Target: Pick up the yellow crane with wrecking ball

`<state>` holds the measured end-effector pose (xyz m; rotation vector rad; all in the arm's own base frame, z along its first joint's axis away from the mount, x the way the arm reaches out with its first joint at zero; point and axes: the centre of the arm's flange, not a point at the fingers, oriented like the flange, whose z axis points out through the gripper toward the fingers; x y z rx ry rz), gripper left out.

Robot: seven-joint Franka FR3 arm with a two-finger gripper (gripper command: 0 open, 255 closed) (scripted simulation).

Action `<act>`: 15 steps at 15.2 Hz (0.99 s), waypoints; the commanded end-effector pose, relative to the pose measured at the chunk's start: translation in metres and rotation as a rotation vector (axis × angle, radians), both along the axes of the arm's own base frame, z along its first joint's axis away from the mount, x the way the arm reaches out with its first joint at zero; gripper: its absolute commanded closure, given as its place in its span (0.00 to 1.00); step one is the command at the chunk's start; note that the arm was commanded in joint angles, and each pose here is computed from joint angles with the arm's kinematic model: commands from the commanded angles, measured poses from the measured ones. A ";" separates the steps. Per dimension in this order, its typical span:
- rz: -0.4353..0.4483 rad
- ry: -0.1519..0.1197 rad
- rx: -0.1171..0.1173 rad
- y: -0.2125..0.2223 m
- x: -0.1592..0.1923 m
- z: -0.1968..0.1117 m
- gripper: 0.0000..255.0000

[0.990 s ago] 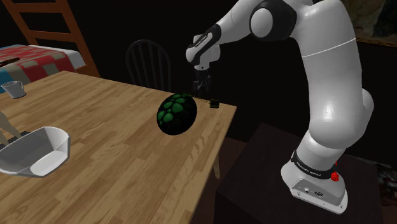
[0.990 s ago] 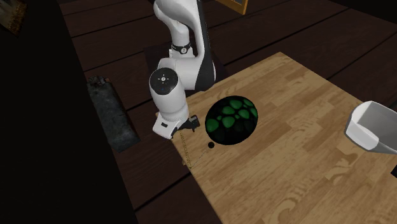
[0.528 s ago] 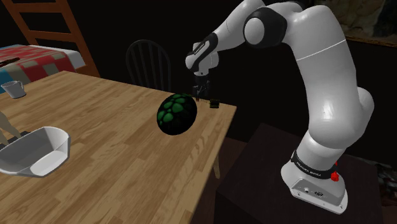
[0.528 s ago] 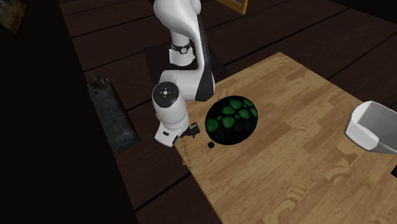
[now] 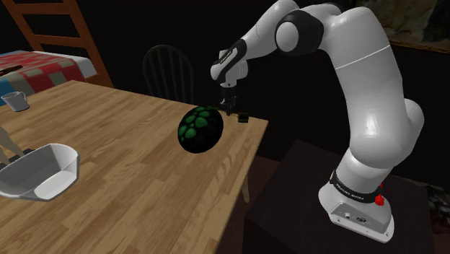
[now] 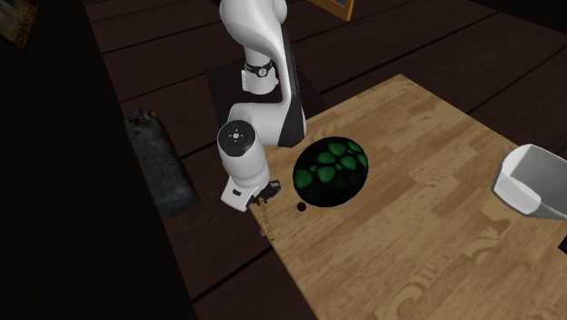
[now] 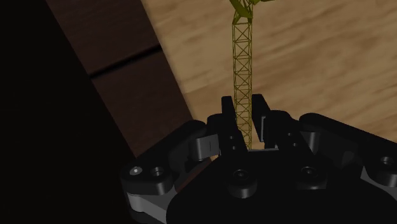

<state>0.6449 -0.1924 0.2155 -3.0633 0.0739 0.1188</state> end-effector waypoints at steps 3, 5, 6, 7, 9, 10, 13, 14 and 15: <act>0.000 0.000 0.000 0.000 0.000 0.000 1.00; 0.000 0.000 0.000 0.000 0.000 0.005 1.00; 0.000 0.000 0.000 0.000 0.000 0.011 1.00; 0.000 0.000 0.000 0.000 0.000 0.016 1.00; 0.000 0.000 0.000 0.000 0.000 0.027 1.00; 0.000 0.000 0.000 0.000 0.000 0.032 1.00; 0.000 0.000 0.000 0.000 0.000 0.048 1.00; 0.000 0.000 0.000 0.000 0.000 0.053 1.00; 0.000 0.000 0.000 0.000 0.000 0.058 1.00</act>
